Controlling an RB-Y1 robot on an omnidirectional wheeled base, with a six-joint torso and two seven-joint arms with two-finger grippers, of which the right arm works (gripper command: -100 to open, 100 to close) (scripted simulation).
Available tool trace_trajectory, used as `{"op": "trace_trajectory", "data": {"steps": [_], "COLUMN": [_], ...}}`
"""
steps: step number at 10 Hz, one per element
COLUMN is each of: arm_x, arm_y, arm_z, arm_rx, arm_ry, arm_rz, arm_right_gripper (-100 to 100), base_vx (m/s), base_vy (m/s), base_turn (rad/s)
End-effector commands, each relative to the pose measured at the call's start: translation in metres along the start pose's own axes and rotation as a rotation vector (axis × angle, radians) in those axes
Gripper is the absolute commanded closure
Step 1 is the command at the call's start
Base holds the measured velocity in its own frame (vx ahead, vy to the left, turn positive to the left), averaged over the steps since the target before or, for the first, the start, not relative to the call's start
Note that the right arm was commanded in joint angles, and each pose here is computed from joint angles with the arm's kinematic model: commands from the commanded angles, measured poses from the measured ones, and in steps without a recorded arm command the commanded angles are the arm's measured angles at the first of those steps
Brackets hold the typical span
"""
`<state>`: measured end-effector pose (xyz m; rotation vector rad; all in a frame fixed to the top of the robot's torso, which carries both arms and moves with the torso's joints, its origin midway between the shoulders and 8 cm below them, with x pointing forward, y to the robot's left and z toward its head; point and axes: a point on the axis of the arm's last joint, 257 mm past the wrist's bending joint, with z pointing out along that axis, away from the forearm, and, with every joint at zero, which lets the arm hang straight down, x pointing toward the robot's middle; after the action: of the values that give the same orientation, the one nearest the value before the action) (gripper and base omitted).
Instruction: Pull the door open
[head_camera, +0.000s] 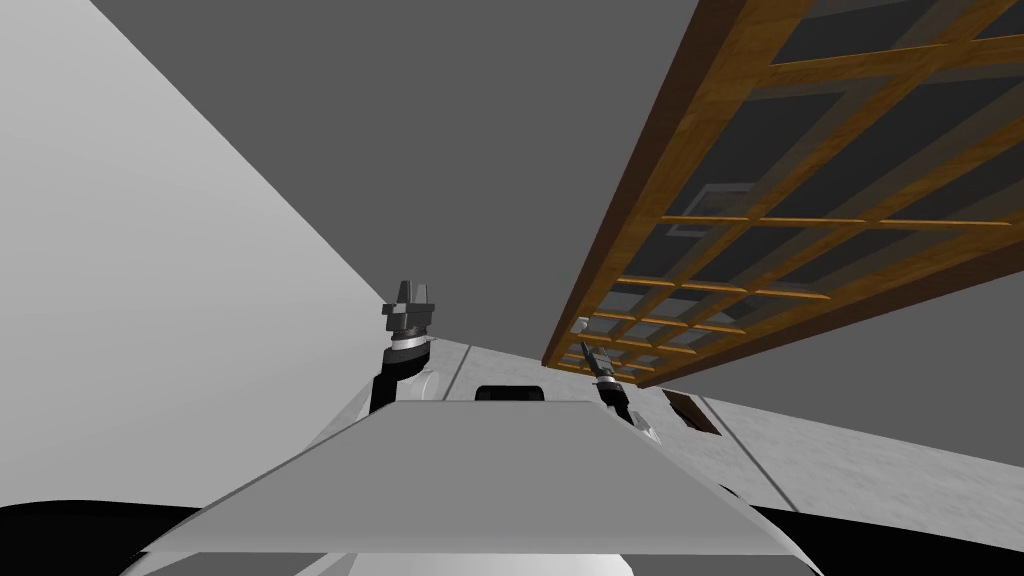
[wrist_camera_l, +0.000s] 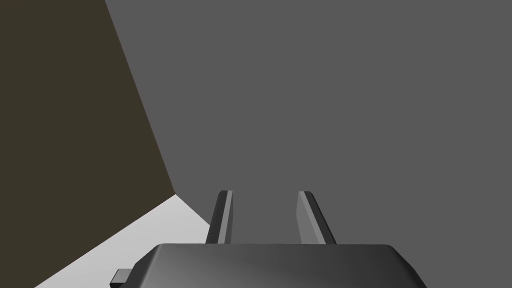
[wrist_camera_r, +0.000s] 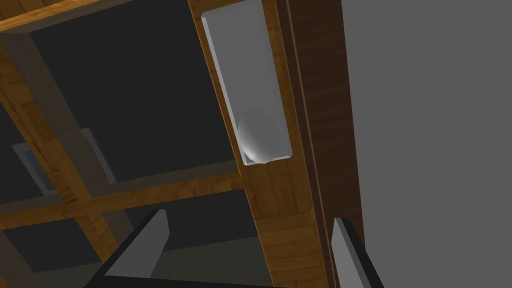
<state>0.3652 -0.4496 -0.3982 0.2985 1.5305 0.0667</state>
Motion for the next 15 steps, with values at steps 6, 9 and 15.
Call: {"op": "trace_trajectory", "data": {"steps": [6,9,15], "arm_x": [-0.0004,-0.0006,-0.0004], "arm_y": [-0.0076,-0.0102,-0.0098], "arm_z": [-0.0045,-0.0063,0.0005], "arm_rx": [0.005,0.007,0.025], "arm_ry": [0.008,0.011,0.008], "arm_rz": [-0.179,-0.235,-0.225], "arm_right_gripper": [-100,-100,-100], "base_vx": [-0.016,-0.012,0.157], "base_vy": [0.020,0.019,-0.037], "base_turn": [-0.009,-0.006,0.029]}}
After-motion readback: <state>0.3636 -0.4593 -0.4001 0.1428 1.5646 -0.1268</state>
